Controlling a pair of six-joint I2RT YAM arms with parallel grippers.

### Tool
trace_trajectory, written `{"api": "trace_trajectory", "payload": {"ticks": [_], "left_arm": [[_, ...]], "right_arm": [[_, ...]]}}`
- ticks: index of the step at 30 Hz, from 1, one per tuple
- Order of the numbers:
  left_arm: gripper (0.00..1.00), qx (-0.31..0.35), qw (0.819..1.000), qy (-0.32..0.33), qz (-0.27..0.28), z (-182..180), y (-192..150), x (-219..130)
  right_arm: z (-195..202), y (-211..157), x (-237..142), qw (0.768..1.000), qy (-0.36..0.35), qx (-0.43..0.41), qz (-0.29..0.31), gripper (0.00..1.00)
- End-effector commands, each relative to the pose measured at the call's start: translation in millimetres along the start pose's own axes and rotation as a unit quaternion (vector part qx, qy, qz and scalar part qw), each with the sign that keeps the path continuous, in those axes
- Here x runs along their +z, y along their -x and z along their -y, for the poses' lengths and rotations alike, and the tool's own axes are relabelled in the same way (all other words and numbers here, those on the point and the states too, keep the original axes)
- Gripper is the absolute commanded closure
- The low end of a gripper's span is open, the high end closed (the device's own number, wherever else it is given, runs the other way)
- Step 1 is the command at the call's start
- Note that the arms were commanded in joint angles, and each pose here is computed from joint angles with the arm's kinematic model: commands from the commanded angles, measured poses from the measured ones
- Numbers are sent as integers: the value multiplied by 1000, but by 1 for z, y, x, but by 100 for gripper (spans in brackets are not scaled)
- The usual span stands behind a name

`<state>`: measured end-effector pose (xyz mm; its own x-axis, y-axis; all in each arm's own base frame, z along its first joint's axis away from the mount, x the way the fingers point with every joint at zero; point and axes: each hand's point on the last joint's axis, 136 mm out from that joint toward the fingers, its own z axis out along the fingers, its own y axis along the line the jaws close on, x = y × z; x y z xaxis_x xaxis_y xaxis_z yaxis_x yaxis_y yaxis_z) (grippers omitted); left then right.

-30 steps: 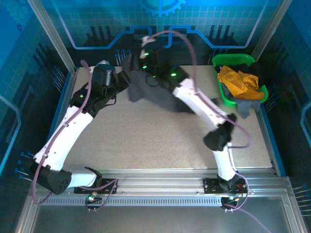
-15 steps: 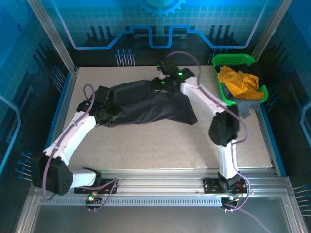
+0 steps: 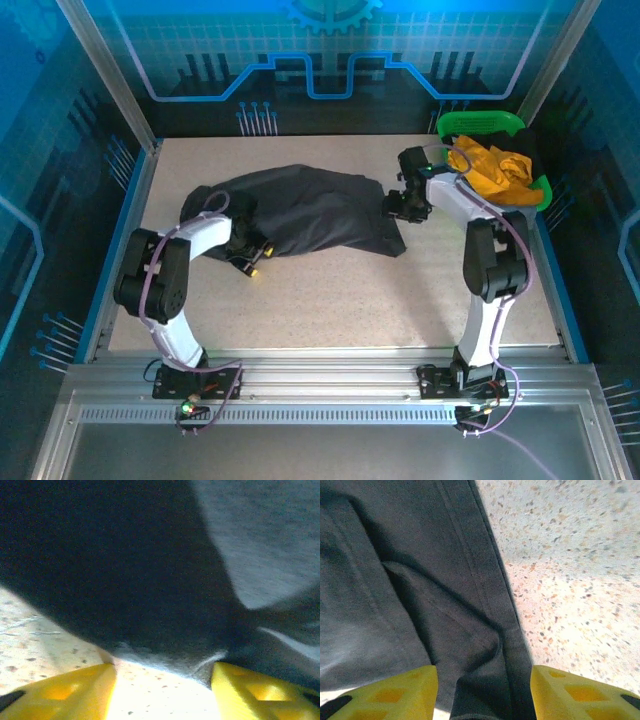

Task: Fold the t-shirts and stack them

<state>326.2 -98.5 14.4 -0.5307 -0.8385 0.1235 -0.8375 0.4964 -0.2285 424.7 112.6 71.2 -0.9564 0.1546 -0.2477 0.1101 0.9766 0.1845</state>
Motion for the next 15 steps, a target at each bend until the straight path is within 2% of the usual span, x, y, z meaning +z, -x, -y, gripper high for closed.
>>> {"api": "trace_trajectory", "payload": {"ticks": [1,3,5,6,10,13,15], "left_arm": [[61,-12,999,-36,5,31,11,14],[77,-12,999,-34,19,33,17,13],[97,-6,999,-41,35,37,21,4],[100,-2,998,-46,41,39,22,-2],[100,19,996,-56,67,40,23,-39],[100,21,994,-54,88,27,31,-63],[100,14,994,-55,96,15,40,-74]], "right_arm": [[0,-8,27,999,-8,-3,-42,50],[0,-14,37,998,-14,8,-62,54],[0,-20,39,997,-20,22,-72,58],[0,-23,39,996,-20,30,-76,61],[1,-40,36,994,-37,48,-88,81],[22,-50,38,990,-72,67,-98,100],[34,-51,40,989,-78,77,-97,100]]}}
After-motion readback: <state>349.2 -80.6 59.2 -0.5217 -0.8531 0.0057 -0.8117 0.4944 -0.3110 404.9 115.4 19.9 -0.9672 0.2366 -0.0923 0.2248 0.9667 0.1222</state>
